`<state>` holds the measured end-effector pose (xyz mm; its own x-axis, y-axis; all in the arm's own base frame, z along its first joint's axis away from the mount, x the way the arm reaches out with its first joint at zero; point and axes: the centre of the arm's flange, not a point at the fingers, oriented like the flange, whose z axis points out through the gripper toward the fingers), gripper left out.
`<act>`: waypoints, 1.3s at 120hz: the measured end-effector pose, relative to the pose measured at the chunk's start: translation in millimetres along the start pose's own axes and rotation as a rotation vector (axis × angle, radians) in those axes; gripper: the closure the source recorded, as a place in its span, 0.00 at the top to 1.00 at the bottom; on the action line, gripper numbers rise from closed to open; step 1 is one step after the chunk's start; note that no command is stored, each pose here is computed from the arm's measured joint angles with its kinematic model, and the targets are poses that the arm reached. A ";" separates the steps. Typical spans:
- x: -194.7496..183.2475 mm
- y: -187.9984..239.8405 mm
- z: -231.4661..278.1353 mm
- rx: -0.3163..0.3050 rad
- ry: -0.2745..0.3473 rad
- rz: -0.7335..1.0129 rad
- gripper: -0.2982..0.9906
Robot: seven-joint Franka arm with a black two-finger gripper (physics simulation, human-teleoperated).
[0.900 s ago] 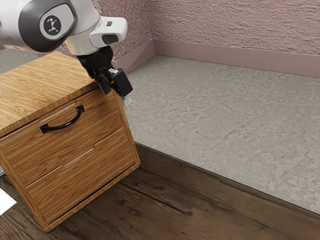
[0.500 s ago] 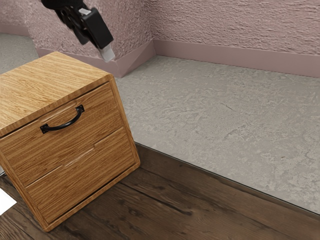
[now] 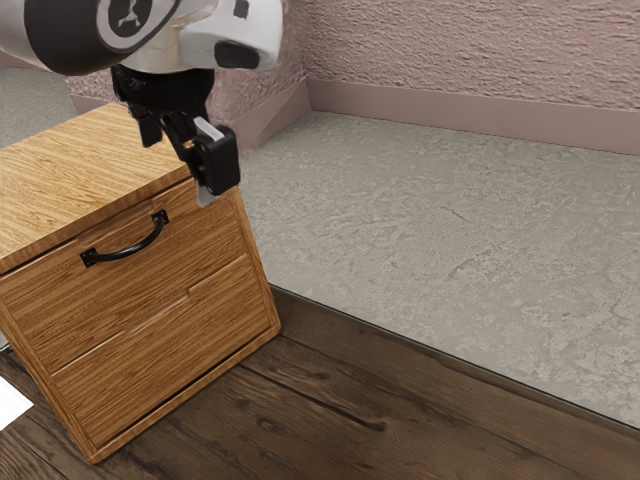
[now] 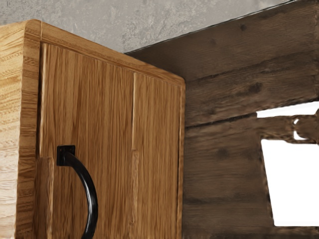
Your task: Pull the drawer handle with one arm to open the drawer
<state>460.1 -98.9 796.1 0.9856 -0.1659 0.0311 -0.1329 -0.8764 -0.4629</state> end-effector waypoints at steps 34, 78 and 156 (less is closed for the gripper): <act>-15.0 4.8 70.5 -0.059 0.044 0.107 0.76; 6.9 -36.3 149.9 -0.054 0.105 0.318 0.77; -49.6 -52.7 165.8 -0.099 0.039 0.298 0.77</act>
<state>435.5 30.5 672.1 0.8974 -0.4372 -0.0584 -0.4265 -0.8262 -0.3682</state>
